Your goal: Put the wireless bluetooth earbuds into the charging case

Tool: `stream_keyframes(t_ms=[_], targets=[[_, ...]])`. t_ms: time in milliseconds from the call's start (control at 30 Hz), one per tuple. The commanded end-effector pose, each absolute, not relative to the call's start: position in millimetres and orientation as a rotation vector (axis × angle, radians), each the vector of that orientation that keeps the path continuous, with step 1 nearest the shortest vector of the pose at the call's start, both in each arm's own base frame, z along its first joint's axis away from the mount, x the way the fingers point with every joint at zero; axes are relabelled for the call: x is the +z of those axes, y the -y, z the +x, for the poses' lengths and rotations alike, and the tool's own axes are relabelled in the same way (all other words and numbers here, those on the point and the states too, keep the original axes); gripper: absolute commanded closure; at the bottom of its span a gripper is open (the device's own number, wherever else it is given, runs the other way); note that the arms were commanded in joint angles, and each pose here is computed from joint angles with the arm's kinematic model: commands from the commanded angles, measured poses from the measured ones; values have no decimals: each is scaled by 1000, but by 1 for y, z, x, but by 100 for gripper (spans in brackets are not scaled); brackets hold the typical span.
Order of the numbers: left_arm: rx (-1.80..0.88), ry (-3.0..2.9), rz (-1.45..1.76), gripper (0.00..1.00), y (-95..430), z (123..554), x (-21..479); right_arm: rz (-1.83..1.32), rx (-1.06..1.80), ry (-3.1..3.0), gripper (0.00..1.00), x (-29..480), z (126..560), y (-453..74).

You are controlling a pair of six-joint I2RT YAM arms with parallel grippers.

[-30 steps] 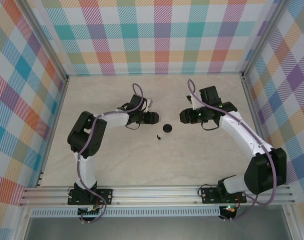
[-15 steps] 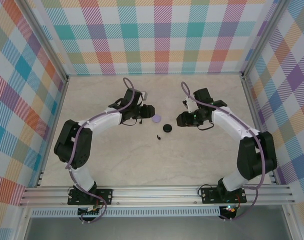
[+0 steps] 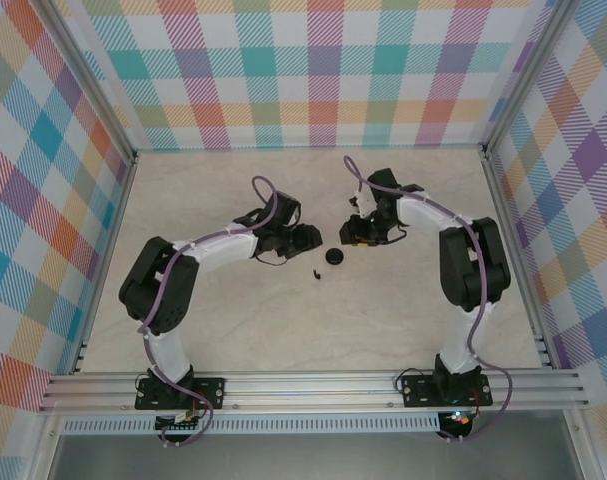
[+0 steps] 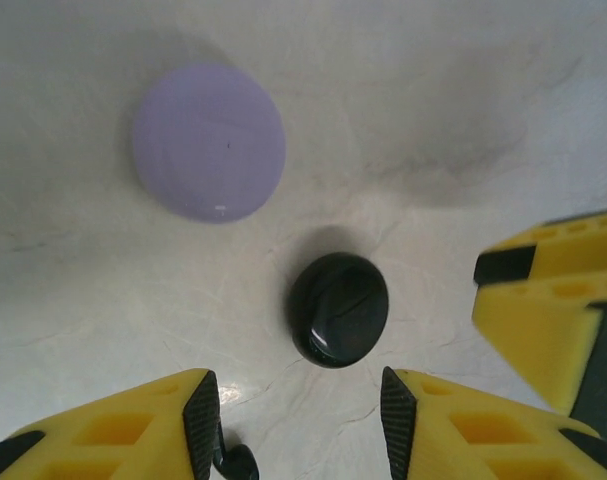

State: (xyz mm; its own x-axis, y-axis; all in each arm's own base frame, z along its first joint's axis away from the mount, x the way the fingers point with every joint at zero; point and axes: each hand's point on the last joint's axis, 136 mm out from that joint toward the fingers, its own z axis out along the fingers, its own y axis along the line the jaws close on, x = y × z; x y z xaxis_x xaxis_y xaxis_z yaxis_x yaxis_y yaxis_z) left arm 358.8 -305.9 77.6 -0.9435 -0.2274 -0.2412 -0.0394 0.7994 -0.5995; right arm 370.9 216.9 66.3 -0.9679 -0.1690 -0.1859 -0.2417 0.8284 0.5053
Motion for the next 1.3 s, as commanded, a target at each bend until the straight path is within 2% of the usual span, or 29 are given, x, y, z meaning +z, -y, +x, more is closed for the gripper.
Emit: stream_keyframes(t_ms=[0,400,867,1033,1267], targets=[[-937,-2692,-260,52,316,361,80,-304,874,-2920,62,64,377,-224],[-1106,-2701,-286,53,348,360,62,-297,900,-2973,71,50,396,-233],[-1178,-2727,-311,59,369,358,48,-303,936,-3019,71,41,383,-233],[-1151,-2736,-326,62,369,361,42,-275,855,-3048,71,37,377,-222],[-1109,-2747,-318,62,366,362,39,-214,796,-3039,71,45,374,-208]])
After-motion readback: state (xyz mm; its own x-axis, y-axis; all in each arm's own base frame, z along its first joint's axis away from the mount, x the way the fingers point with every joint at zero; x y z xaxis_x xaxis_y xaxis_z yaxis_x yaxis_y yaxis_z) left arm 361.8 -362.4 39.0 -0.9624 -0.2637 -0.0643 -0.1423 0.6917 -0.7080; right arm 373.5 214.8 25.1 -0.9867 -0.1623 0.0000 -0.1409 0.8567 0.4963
